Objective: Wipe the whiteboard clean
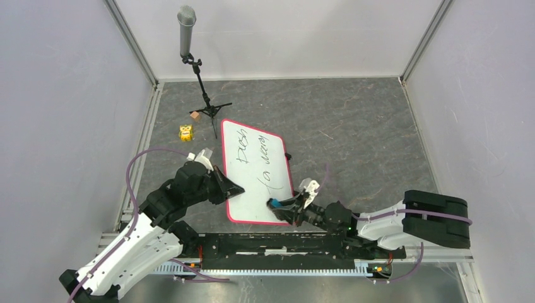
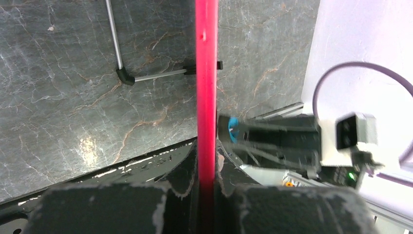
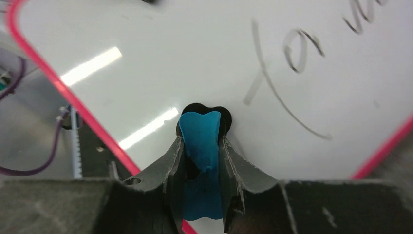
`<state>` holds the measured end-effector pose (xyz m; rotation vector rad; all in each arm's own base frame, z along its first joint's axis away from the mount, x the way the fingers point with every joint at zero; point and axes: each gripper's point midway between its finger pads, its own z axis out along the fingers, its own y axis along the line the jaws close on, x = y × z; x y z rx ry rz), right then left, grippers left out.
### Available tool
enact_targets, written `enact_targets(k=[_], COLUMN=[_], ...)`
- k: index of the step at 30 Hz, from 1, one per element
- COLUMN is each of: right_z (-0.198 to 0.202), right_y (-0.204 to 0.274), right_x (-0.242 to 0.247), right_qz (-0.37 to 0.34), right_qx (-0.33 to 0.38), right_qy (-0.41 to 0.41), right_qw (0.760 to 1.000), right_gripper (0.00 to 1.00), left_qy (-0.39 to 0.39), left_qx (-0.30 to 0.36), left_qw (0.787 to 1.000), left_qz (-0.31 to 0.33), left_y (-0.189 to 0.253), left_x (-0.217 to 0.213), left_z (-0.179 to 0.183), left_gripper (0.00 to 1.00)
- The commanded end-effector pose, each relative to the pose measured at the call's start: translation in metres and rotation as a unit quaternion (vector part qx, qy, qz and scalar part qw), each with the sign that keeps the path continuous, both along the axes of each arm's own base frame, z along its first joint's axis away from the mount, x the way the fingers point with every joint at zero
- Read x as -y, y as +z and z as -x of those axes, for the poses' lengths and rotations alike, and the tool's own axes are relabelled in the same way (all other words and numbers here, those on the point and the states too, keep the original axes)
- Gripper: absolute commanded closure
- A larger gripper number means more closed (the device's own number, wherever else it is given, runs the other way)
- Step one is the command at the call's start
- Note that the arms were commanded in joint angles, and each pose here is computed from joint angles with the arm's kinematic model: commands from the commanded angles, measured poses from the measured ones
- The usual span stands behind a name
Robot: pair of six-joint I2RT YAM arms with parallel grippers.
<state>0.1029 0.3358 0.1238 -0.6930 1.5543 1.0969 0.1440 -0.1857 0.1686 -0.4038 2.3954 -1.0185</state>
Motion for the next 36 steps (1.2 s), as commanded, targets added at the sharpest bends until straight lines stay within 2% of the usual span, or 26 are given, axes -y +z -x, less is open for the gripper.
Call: enact_targets(k=[1, 3, 6, 11, 16, 19, 22, 28, 33, 36], right_z=[-0.011, -0.013, -0.012, -0.009, 0.005, 0.003, -0.006, -0.029, -0.061, -0.075], right_y=[-0.072, -0.093, -0.089, -0.057, 0.000, 0.022, 0.015, -0.046, -0.082, -0.094], right_x=[0.051, 0.071, 0.071, 0.018, -0.042, -0.054, -0.055, -0.014, 0.051, 0.068], right_qz=[0.071, 0.106, 0.101, 0.097, 0.065, 0.037, 0.044, 0.072, 0.096, 0.115], right_qx=[-0.087, -0.100, -0.091, -0.046, 0.013, 0.022, 0.015, -0.073, -0.102, -0.109], right_qy=[-0.054, -0.078, -0.071, -0.026, 0.032, 0.031, 0.016, -0.034, -0.128, -0.159], right_qw=[0.992, 0.986, 0.988, 0.994, 0.997, 0.999, 0.999, 0.994, 0.982, 0.975], right_gripper=[0.80, 0.80, 0.80, 0.80, 0.80, 0.79, 0.79, 0.80, 0.79, 0.79], left_qy=[-0.004, -0.006, -0.015, -0.022, -0.020, -0.020, -0.016, -0.022, -0.035, -0.047], left_qx=[0.028, 0.036, 0.036, 0.031, 0.032, 0.031, 0.031, 0.039, 0.035, 0.033], left_qw=[0.999, 0.999, 0.999, 0.999, 0.999, 0.999, 0.999, 0.999, 0.998, 0.998], left_qz=[-0.023, -0.024, -0.028, -0.021, -0.017, -0.015, -0.012, -0.018, -0.025, -0.025], left_y=[-0.012, -0.011, -0.013, -0.019, -0.020, -0.020, -0.021, -0.018, -0.023, -0.024], left_x=[-0.004, -0.005, -0.004, 0.001, 0.001, 0.001, 0.000, -0.002, -0.001, 0.002], left_z=[-0.007, -0.007, -0.006, -0.007, -0.007, -0.006, -0.005, -0.004, -0.001, 0.001], left_gripper=[0.98, 0.98, 0.98, 0.98, 0.98, 0.98, 0.98, 0.98, 0.98, 0.98])
